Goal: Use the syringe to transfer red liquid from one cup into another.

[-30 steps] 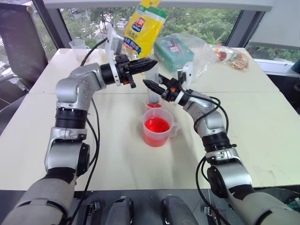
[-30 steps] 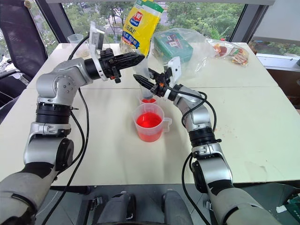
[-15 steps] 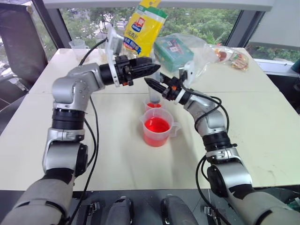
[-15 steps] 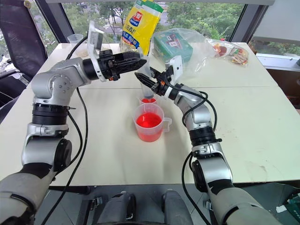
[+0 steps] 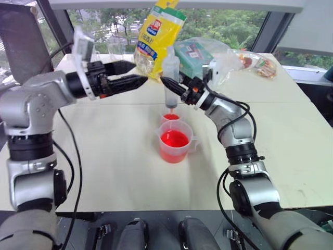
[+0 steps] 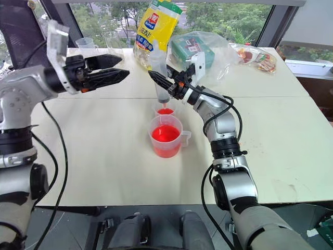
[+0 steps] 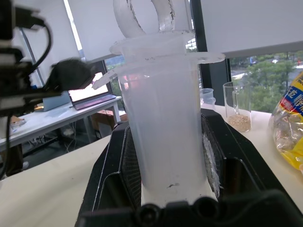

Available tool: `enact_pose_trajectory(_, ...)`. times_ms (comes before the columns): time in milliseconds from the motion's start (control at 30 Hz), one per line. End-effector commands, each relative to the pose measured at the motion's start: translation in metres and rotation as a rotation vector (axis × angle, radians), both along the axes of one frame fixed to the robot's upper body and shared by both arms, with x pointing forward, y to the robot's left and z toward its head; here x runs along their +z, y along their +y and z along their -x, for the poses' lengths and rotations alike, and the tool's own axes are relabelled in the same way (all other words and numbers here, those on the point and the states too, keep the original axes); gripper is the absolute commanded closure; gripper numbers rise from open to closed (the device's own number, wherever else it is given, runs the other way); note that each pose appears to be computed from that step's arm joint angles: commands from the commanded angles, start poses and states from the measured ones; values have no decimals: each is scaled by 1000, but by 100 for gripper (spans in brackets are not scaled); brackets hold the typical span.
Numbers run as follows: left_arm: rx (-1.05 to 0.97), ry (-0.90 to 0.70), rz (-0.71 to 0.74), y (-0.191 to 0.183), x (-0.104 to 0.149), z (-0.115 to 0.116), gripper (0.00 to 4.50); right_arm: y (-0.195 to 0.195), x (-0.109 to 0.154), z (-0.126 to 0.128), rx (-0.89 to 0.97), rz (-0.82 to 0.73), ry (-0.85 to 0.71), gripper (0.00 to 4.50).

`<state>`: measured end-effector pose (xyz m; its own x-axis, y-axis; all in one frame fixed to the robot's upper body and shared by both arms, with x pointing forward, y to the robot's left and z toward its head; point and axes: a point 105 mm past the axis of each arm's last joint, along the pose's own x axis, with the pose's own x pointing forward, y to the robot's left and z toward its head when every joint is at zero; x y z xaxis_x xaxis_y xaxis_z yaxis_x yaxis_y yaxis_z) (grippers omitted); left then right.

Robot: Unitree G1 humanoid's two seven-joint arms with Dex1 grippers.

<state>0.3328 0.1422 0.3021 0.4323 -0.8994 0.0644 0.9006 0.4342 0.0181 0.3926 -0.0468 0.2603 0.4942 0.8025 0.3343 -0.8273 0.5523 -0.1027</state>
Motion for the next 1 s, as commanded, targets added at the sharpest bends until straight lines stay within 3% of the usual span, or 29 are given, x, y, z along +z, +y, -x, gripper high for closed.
enact_pose_trajectory(33,20,-60,-24,-3,-2,7,6,-5,41,1,-47,8,-11,314)
enact_pose_trajectory(167,26,-51,-46,-9,-24,12,6,-33,65,-14,-204,23,199,314)
enact_pose_trajectory(300,7,-24,-36,-16,-38,17,6,-73,60,-20,-378,147,372,314)
enact_pose_trajectory(400,2,-10,-34,-18,-46,21,6,-100,40,-15,-468,295,506,314)
enact_pose_trajectory(567,-1,2,-24,-20,-50,24,6,-147,-18,-8,-624,474,760,314)
enact_pose_trajectory(733,3,6,-23,-20,-53,26,6,-173,-66,-1,-682,546,940,314)
enact_pose_trajectory(1000,12,13,-40,-21,-56,29,6,-190,-110,-4,-726,590,1018,314)
